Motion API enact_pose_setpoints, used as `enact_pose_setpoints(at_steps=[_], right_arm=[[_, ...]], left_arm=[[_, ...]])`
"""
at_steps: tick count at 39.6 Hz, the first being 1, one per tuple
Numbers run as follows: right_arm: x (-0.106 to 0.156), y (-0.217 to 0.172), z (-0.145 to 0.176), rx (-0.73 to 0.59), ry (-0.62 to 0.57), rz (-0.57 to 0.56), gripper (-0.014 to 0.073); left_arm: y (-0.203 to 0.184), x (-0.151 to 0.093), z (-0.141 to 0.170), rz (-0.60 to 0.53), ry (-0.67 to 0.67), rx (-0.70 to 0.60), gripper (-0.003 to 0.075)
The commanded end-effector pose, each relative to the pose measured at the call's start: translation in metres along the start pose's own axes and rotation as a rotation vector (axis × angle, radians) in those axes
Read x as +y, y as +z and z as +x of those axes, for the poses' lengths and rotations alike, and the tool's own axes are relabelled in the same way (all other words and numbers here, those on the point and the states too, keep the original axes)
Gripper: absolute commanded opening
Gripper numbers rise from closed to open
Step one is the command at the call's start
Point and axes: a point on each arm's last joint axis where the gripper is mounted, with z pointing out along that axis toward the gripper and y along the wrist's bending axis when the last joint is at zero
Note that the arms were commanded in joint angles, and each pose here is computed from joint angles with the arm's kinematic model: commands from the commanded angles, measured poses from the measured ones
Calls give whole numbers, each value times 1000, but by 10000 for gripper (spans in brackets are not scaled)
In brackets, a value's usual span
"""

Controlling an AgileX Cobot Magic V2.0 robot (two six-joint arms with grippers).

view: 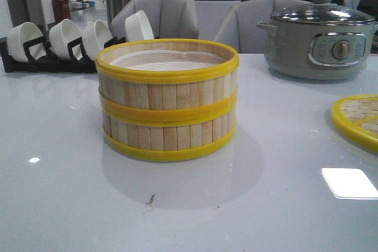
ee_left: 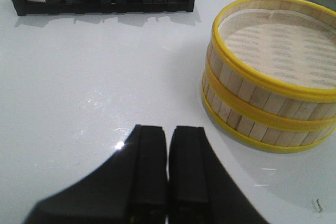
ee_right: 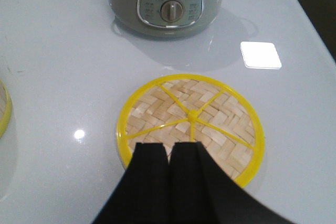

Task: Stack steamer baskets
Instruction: 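Withdraw the left gripper away from the stacked baskets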

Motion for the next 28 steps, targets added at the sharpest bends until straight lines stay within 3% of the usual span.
enact_pose_setpoints(at_steps=[1, 7, 10, 13, 15, 28], right_arm=[[0, -4, -12, -41, -6, -1, 28], [-2, 4, -1, 88, -10, 32, 41], [-2, 10, 2, 133, -13, 40, 111], [-2, 16, 4, 161, -16, 42, 255], [-1, 20, 5, 174, -18, 41, 307], [3, 58, -3, 270, -30, 46, 319]], left_arm=[[-3, -2, -17, 22, -6, -114, 94], [-3, -2, -17, 22, -6, -114, 94], [-3, -2, -17, 22, -6, -114, 94], [-3, -2, -17, 22, -6, -114, 94], [-3, -2, -17, 22, -6, -114, 94], [-3, -2, -17, 22, -6, -114, 94]])
